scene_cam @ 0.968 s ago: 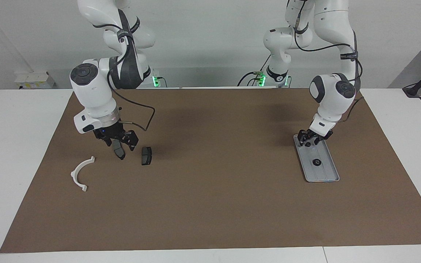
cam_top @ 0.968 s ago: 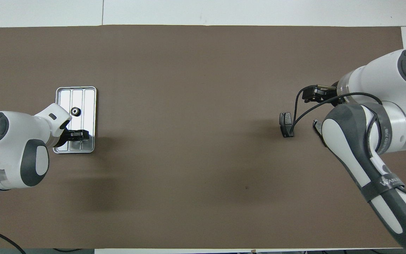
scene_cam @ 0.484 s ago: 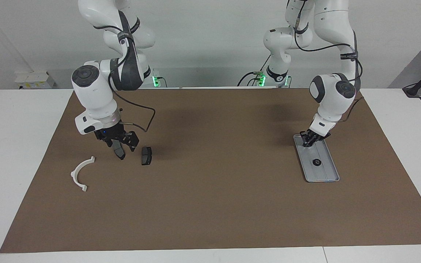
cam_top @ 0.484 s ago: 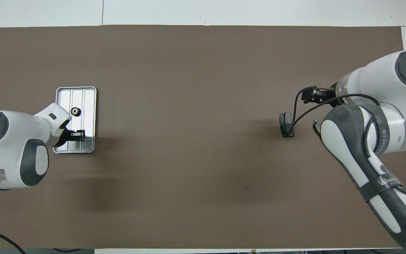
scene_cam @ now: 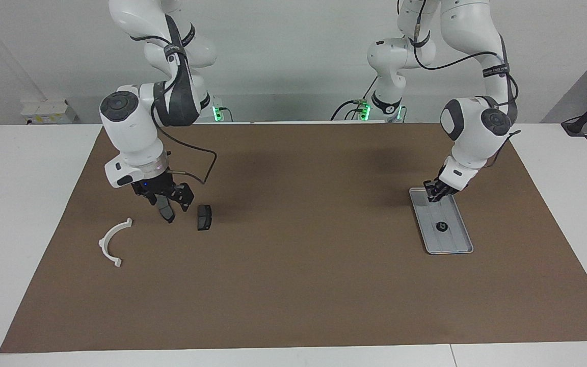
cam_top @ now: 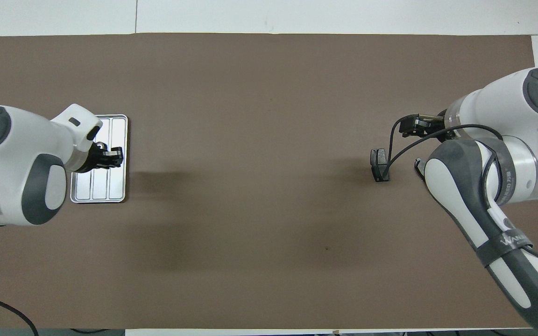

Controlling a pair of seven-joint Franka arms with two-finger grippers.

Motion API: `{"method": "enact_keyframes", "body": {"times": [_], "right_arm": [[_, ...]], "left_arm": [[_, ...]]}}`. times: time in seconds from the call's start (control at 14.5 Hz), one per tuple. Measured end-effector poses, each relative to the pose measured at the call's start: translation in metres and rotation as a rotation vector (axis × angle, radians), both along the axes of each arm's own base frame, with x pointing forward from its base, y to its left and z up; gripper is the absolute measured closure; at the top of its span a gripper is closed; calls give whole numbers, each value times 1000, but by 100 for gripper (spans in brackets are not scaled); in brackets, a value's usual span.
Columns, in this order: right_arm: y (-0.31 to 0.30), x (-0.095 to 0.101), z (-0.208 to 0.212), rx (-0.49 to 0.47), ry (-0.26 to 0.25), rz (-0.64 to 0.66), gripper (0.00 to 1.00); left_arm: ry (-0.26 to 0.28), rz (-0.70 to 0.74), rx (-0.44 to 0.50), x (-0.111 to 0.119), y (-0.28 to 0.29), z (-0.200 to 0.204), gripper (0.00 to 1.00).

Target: Place bearing gear from tray to pile

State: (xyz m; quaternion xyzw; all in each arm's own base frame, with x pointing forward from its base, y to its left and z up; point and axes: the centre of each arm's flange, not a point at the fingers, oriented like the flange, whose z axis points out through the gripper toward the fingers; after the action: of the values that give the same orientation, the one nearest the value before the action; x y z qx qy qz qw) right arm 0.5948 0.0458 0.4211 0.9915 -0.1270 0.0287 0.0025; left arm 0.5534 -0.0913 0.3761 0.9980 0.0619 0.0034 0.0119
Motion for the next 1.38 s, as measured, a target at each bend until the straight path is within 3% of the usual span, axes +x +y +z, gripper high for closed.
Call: {"method": "enact_keyframes", "body": {"times": [0.55,0.9,1.38], "right_arm": [[0,-1,-4,-1,8,0,0],[-1,-1,-4,-1,8,-2,0],[-1,-1,-4,-1,8,-2,0]], "left_arm": [[-38,214,-45,-60,-223,-5,76],[-47,286,-18,-49,-283,-38,76],[-66,307,-10,-30,-295,-57,76]]}}
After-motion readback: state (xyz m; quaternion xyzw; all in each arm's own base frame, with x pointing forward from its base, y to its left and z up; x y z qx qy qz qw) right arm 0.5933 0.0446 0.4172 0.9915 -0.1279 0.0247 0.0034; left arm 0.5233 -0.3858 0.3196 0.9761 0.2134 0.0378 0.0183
